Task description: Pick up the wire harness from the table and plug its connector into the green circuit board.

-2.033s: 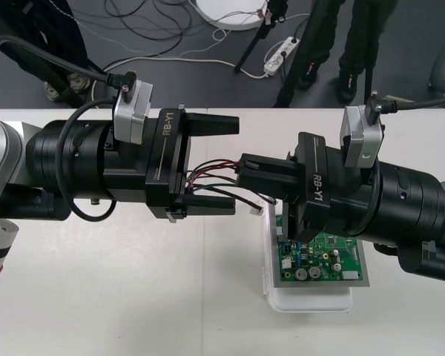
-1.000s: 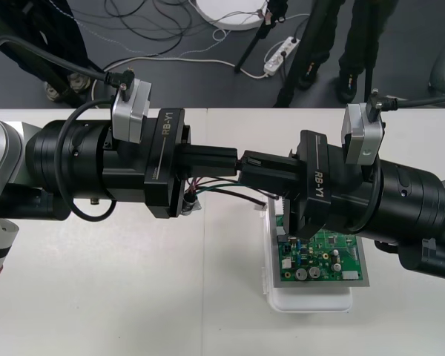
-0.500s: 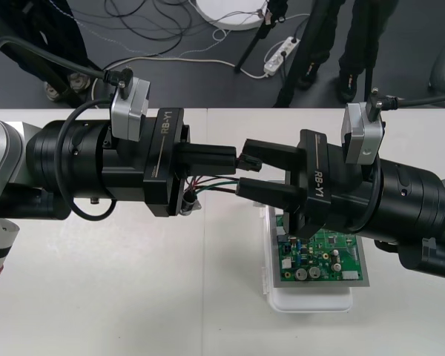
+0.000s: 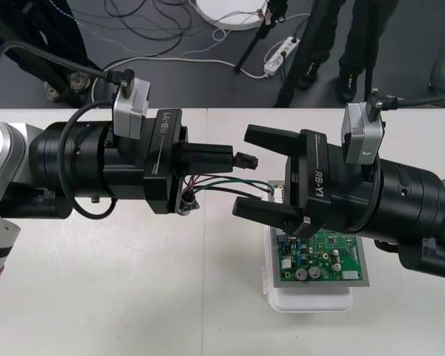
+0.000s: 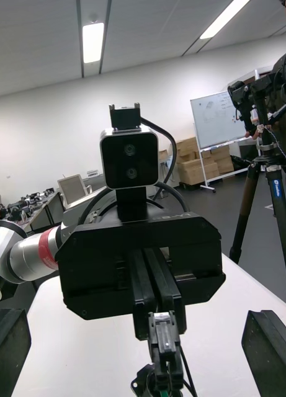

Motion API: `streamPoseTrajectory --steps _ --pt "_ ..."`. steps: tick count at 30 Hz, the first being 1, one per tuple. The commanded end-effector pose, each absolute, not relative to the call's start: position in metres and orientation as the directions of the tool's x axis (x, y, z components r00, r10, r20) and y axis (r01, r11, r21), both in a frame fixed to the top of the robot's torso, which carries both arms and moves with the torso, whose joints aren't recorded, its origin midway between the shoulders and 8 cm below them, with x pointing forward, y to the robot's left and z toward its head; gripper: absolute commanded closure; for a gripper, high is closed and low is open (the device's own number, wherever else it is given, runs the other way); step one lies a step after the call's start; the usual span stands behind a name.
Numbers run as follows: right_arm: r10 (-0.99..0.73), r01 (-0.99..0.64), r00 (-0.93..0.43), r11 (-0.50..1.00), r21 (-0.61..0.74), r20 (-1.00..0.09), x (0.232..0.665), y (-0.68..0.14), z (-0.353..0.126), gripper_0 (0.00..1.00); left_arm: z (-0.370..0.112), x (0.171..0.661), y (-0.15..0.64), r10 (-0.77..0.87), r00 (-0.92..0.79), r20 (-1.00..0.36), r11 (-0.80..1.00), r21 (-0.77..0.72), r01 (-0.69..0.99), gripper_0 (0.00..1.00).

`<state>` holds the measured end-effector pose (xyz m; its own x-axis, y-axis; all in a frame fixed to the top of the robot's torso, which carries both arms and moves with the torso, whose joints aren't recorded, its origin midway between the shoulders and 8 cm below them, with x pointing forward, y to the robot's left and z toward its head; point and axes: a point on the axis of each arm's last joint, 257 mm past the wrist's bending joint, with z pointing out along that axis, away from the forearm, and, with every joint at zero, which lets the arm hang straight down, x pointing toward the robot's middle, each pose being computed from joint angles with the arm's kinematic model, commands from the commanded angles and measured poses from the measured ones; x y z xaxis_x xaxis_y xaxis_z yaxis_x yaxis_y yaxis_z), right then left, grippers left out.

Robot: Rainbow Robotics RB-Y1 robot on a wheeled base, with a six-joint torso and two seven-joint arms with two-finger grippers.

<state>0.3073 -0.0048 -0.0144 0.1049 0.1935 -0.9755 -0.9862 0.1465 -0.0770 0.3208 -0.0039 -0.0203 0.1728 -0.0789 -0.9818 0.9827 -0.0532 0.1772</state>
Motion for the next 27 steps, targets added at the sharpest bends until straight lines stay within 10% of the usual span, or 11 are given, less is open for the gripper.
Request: streamPoseTrajectory --steps 1,27 --pt "0.186 -0.985 0.134 0.135 -0.110 -0.973 0.305 -0.007 -0.003 0.00 0.003 0.335 0.000 -0.138 0.203 -0.969 -0.008 0.206 0.979 1.00" --pt "-0.048 -0.983 0.157 0.090 -0.160 -0.986 0.309 -0.072 -0.031 0.00 -0.063 0.345 0.041 -0.178 0.236 -0.955 -0.051 0.248 0.967 1.00"
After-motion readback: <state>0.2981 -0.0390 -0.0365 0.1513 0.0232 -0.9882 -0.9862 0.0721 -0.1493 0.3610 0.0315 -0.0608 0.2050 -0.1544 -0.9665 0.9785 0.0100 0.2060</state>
